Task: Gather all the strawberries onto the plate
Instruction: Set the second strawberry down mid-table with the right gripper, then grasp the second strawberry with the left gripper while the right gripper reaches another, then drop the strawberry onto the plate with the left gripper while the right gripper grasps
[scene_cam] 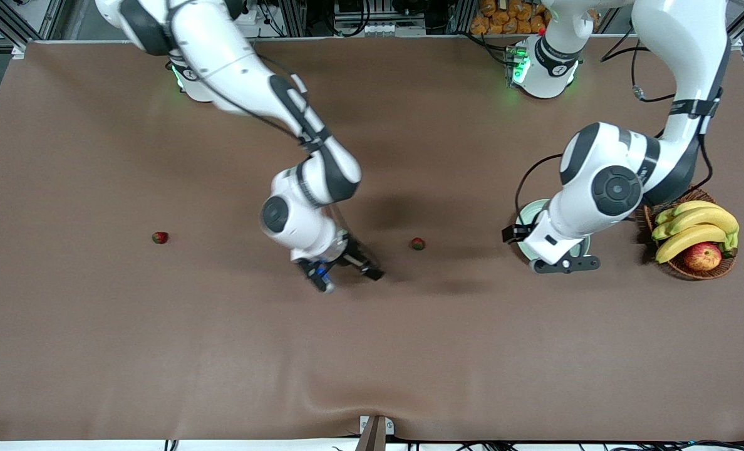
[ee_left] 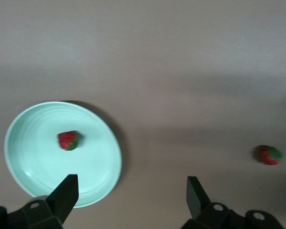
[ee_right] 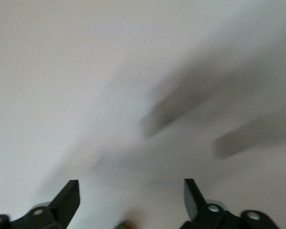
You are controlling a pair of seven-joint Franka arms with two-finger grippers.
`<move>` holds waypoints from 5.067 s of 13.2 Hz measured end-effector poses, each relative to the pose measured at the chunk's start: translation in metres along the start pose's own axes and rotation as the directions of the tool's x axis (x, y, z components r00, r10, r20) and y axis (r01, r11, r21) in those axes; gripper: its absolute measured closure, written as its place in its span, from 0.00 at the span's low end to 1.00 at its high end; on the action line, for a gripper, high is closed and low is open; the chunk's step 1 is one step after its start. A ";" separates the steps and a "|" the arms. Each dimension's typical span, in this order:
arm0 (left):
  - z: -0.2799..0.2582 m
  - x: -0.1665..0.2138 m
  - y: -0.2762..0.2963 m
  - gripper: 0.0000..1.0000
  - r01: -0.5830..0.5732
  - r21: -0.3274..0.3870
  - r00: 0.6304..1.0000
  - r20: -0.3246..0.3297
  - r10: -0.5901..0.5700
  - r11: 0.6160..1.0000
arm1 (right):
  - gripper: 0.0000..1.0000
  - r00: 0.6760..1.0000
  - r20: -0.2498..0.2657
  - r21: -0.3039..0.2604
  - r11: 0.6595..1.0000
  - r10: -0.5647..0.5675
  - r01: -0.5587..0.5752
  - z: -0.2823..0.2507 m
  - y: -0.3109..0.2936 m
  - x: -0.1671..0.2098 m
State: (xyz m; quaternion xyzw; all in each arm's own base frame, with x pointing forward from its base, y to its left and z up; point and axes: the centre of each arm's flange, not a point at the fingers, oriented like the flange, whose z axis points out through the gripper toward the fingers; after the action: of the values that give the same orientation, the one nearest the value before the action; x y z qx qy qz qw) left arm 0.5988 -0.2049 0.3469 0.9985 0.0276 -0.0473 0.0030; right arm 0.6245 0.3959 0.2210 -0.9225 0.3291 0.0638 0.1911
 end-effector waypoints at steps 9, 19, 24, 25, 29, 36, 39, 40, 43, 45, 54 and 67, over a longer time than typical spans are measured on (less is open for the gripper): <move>0.054 -0.023 0.186 0.00 -0.019 -0.067 0.999 0.026 0.021 0.998 | 0.00 0.901 0.000 -0.321 0.853 -0.435 0.412 -0.158 0.144 0.190; 0.145 -0.045 0.241 0.00 -0.188 0.023 0.980 -0.056 0.189 0.982 | 0.00 0.842 0.138 -0.305 0.786 -0.522 0.537 -0.221 0.314 0.259; 0.169 -0.052 0.225 0.18 -0.222 0.052 0.975 -0.007 0.222 0.974 | 0.00 0.862 0.204 -0.342 0.791 -0.464 0.507 -0.201 0.364 0.257; 0.172 -0.054 0.223 0.23 -0.222 0.055 0.975 0.000 0.222 0.973 | 0.00 0.863 0.213 -0.346 0.790 -0.459 0.506 -0.197 0.368 0.256; 0.174 -0.052 0.217 0.40 -0.215 0.059 0.977 0.006 0.215 0.975 | 0.04 0.859 0.261 -0.351 0.786 -0.441 0.510 -0.172 0.382 0.248; 0.166 -0.050 0.217 0.69 -0.214 0.055 0.977 -0.005 0.215 0.975 | 0.35 0.840 0.276 -0.376 0.752 -0.467 0.542 -0.159 0.378 0.246; 0.165 -0.048 0.215 0.69 -0.209 0.054 0.978 -0.007 0.209 0.976 | 0.40 0.832 0.267 -0.382 0.739 -0.487 0.555 -0.146 0.372 0.245; 0.161 -0.043 0.210 0.69 -0.200 0.051 0.980 -0.014 0.201 0.978 | 0.45 0.832 0.270 -0.383 0.738 -0.485 0.555 -0.142 0.374 0.246; 0.106 -0.011 0.167 0.69 -0.207 0.068 0.977 -0.030 0.209 0.976 | 0.64 0.833 0.275 -0.385 0.739 -0.481 0.553 -0.140 0.377 0.246; 0.056 0.008 0.117 0.69 -0.231 0.103 0.972 -0.010 0.233 0.968 | 0.68 0.833 0.273 -0.385 0.739 -0.481 0.553 -0.141 0.376 0.247; 0.093 0.006 -0.099 0.69 -0.221 0.113 0.969 0.139 0.205 0.969 | 0.69 0.872 0.180 -0.240 0.840 -0.455 0.487 -0.113 0.137 0.102; 0.123 -0.049 -0.117 0.44 -0.238 0.110 0.965 0.134 0.223 0.965 | 0.69 0.987 0.075 0.332 0.936 -0.145 0.113 0.044 0.007 -0.089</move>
State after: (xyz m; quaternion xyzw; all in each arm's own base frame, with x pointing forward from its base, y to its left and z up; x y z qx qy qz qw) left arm 0.5320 -0.0916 0.2284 0.9884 -0.0923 -0.1086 -0.0524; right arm 0.5516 0.4598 0.2002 -0.8934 0.2642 0.0410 0.3612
